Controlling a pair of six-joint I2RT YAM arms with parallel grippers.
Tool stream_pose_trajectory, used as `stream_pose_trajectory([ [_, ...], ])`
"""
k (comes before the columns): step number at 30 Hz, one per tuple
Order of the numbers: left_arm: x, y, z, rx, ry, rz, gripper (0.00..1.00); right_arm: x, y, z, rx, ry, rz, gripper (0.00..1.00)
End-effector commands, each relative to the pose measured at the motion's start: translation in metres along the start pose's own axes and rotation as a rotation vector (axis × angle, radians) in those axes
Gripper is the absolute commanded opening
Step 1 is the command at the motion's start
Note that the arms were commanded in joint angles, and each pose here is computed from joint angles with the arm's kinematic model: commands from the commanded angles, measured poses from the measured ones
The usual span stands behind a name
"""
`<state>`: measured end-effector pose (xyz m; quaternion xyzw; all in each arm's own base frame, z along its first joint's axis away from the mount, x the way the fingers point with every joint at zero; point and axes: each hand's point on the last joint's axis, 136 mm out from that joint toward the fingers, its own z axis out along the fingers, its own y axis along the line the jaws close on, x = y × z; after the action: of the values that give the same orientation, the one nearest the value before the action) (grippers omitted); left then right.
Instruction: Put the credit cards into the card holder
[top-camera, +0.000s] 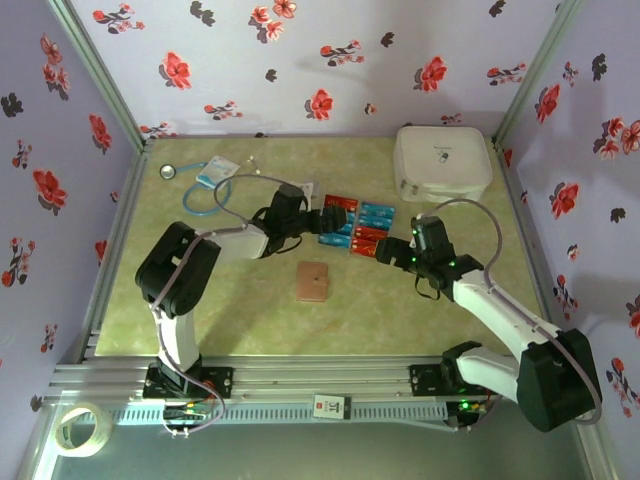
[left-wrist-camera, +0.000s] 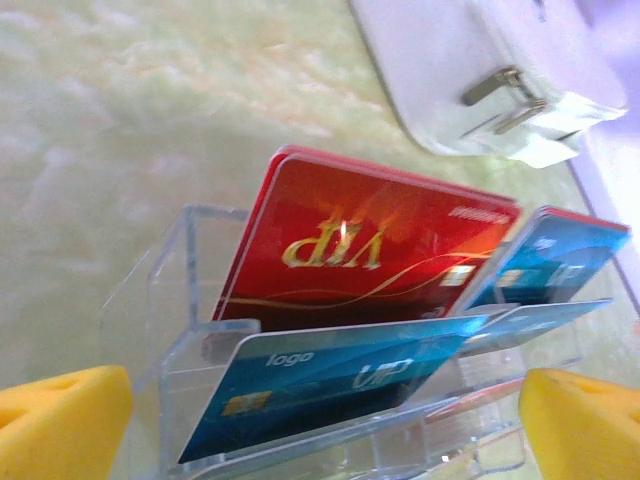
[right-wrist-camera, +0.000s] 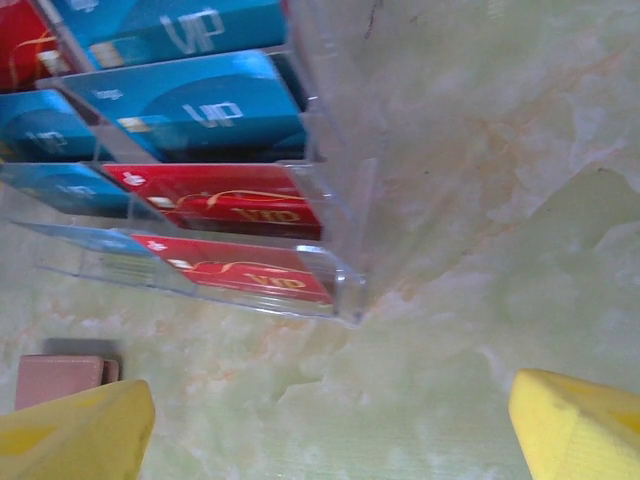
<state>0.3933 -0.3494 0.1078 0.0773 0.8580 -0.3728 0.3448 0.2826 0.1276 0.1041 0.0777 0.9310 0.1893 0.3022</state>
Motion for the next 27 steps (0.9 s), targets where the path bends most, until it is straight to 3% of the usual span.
stream_pose_trajectory([
  [1,-0.010,0.000,-0.008,-0.018,-0.009,0.028,1.00,0.003,0.012,0.001,-0.044,0.024,0.003,0.91],
  [10,-0.023,0.037,-0.064,-0.112,-0.064,-0.002,1.00,0.033,0.041,0.027,-0.106,0.089,-0.005,0.88],
  [14,-0.026,0.064,-0.100,-0.235,-0.085,-0.032,1.00,0.039,0.054,0.043,-0.107,0.099,-0.024,0.88],
  [19,-0.013,0.098,-0.139,-0.391,-0.067,-0.091,1.00,0.038,0.058,0.062,-0.088,0.100,-0.017,0.88],
  [27,0.017,0.116,-0.165,-0.424,-0.087,-0.162,1.00,0.019,0.056,0.081,-0.002,0.076,-0.078,0.89],
])
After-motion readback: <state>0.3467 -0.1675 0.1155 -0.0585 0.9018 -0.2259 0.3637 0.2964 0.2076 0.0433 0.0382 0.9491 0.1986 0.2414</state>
